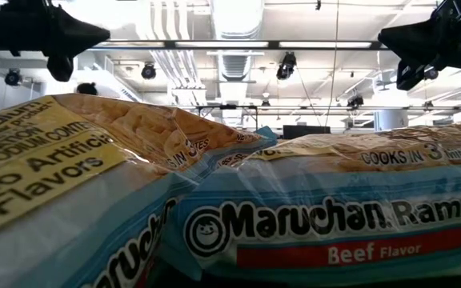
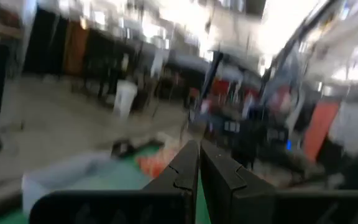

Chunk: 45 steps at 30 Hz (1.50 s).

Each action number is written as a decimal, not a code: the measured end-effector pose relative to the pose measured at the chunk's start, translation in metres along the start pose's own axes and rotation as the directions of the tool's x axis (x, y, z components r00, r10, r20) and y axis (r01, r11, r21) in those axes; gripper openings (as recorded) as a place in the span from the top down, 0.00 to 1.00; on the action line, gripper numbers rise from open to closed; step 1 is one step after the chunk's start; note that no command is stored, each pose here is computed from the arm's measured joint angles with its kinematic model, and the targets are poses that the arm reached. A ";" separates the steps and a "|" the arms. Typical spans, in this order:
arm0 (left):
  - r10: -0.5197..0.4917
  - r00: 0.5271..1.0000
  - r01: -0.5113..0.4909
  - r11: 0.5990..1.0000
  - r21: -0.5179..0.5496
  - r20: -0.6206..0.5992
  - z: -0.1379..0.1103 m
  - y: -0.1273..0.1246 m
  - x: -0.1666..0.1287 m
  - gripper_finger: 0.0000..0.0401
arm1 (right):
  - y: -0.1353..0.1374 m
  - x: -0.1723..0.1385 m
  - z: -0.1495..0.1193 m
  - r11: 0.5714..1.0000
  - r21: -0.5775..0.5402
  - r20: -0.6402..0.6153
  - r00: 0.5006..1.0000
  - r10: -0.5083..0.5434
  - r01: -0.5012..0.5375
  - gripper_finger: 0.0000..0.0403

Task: Sort Maruchan noodles
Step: Put the yellow noodle pack into the transparent bin

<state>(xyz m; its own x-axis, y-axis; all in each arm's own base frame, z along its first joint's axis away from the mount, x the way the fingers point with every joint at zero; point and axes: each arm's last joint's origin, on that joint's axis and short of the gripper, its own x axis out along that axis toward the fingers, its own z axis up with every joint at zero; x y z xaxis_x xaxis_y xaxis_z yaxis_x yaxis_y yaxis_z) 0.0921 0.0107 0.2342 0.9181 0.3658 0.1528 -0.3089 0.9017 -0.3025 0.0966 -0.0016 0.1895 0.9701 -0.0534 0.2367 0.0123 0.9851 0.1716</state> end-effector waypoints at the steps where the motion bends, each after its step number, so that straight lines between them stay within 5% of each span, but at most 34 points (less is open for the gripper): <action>1: 0.000 0.999 0.001 1.000 0.007 -0.037 0.002 -0.001 0.001 1.00 | 0.000 0.000 0.000 1.000 0.000 0.000 1.000 0.000 0.000 0.94; 9: -0.004 0.969 0.004 1.000 -0.001 -0.248 0.016 -0.013 0.016 1.00 | 0.000 0.000 0.000 1.000 0.000 0.001 1.000 0.000 0.000 0.94; 16: -0.010 0.889 -0.008 0.999 -0.038 -0.459 0.008 -0.015 0.019 1.00 | 0.000 0.000 0.000 1.000 0.000 0.001 1.000 0.001 -0.001 0.94; 27: -0.100 0.813 0.010 0.987 -0.158 -0.574 0.017 -0.024 0.025 1.00 | 0.000 0.000 0.000 1.000 0.000 0.000 1.000 0.000 0.000 0.94; 40: -0.282 0.671 0.092 0.949 -0.301 -0.685 0.009 -0.030 0.026 1.00 | 0.000 0.000 0.000 1.000 0.000 0.001 1.000 0.000 0.000 0.94; 45: -0.271 0.643 0.060 0.950 -0.306 -0.716 0.004 -0.030 0.028 1.00 | 0.000 0.000 0.000 1.000 0.000 0.001 1.000 0.000 0.000 0.94</action>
<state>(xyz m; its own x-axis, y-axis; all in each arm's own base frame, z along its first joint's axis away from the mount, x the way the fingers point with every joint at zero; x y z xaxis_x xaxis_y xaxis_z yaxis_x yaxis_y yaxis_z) 0.1261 -0.0051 0.2514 0.8523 -0.1742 -0.4931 -0.1621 0.8085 -0.5657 0.0965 -0.0016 0.1896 0.9700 -0.0532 0.2373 0.0120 0.9851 0.1716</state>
